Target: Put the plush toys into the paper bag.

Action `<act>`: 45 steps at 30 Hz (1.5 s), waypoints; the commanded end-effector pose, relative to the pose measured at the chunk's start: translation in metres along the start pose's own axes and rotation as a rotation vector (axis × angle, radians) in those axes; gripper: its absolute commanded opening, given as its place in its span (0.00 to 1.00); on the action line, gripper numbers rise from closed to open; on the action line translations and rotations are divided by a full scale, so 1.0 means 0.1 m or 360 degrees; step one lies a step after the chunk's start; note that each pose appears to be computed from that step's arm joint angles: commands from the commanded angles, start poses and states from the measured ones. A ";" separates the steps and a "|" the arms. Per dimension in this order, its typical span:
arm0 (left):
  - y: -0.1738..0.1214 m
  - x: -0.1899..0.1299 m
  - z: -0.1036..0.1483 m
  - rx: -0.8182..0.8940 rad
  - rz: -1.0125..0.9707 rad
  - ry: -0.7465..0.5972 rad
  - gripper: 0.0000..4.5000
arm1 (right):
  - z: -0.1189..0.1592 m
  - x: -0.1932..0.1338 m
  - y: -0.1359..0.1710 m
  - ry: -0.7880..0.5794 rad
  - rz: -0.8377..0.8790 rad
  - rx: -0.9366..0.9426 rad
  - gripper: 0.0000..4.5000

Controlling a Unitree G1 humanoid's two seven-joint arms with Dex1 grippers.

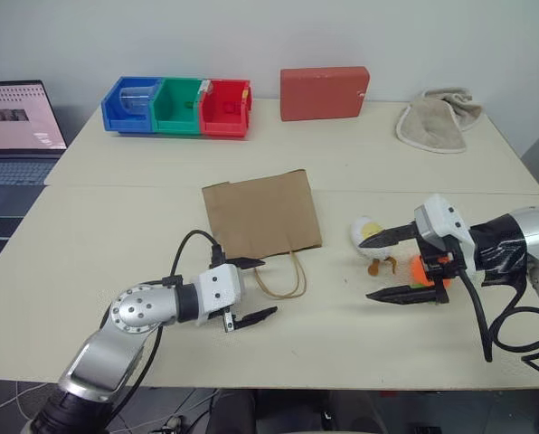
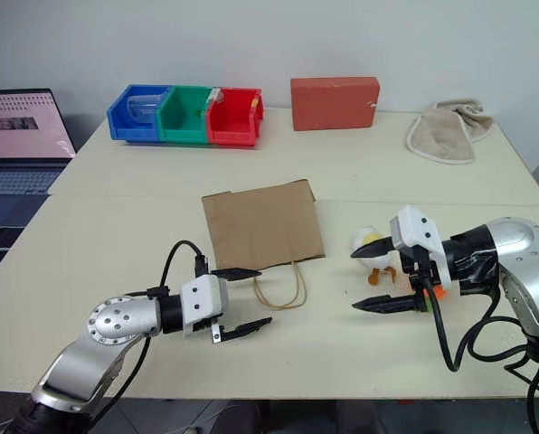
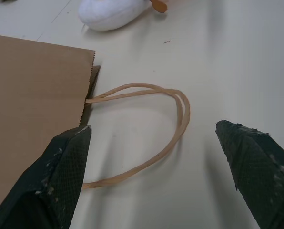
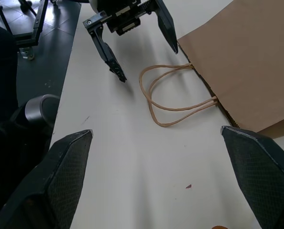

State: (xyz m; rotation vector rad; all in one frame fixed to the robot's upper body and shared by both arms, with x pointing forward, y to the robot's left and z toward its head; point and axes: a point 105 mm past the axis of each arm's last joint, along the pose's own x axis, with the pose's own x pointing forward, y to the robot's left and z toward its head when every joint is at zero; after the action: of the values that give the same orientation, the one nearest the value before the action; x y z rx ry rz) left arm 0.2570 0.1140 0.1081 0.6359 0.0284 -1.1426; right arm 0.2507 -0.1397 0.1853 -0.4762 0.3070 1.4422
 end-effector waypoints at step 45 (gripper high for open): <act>0.87 -0.23 0.80 -0.0614 -0.0118 -0.0463 0.00 | 0.12 1.48 -0.65 -0.0515 -0.0824 0.0277 0.00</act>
State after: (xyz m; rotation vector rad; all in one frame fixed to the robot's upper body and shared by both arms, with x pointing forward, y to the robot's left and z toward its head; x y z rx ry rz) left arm 0.3004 0.1179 0.1992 0.1182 0.1001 -1.2480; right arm 0.3232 -0.0132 0.1231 -0.1257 0.1181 0.9913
